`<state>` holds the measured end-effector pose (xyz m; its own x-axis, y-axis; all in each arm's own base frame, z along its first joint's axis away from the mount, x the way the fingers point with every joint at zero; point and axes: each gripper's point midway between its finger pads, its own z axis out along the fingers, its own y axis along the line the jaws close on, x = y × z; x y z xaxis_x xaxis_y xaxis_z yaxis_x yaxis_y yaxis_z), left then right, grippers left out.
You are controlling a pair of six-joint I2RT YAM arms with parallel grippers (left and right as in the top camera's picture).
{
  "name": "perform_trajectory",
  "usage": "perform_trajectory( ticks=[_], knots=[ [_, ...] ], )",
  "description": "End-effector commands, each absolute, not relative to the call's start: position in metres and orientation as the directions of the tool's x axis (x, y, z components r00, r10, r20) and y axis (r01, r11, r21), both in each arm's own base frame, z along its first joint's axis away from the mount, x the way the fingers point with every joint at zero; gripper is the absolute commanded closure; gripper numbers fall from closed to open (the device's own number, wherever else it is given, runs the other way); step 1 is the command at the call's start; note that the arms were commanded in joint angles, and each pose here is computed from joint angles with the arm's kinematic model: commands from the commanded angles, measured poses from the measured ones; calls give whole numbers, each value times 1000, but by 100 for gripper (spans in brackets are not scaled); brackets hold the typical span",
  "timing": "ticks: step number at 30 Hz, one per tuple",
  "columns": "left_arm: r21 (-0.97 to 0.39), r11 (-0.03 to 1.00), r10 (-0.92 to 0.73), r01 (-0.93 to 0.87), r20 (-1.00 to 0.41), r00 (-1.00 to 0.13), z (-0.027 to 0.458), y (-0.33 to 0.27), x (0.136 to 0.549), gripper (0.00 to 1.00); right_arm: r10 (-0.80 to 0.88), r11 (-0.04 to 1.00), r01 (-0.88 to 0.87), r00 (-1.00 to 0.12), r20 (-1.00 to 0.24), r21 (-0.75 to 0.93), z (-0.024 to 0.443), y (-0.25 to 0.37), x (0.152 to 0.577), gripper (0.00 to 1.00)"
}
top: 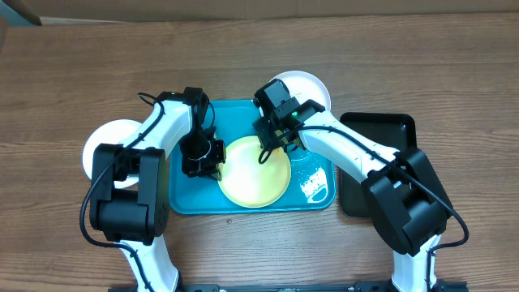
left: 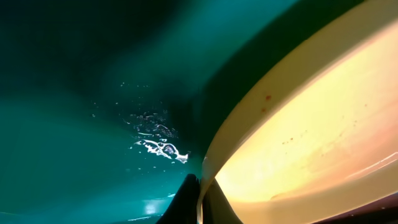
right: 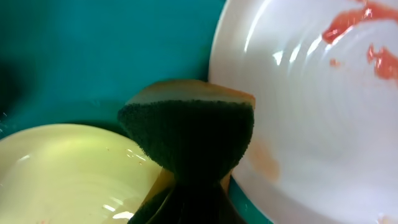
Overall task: Clean dirty plates on tray and stack at the side
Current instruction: 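Keep scrubbing the yellow plate's right side with the sponge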
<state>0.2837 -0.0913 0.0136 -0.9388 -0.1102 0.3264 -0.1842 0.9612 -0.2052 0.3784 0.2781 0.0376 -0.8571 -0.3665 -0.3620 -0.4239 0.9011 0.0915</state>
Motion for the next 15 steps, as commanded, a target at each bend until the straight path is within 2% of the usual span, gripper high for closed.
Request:
perform_trajectory(
  ticks=[1, 11, 15],
  knots=[
    [-186, 966, -107, -178, 341, -934, 9, -87, 280, 96, -377, 917, -398, -876, -300, 9, 17, 251, 373, 96],
    [-186, 966, -107, -178, 340, -934, 9, -87, 280, 96, -400, 916, -399, -908, -123, -34, 4, 223, 333, 96],
    [-186, 966, -107, -178, 341, -934, 9, -87, 280, 96, -401, 916, -399, -912, -91, -40, 7, 218, 326, 96]
  ],
)
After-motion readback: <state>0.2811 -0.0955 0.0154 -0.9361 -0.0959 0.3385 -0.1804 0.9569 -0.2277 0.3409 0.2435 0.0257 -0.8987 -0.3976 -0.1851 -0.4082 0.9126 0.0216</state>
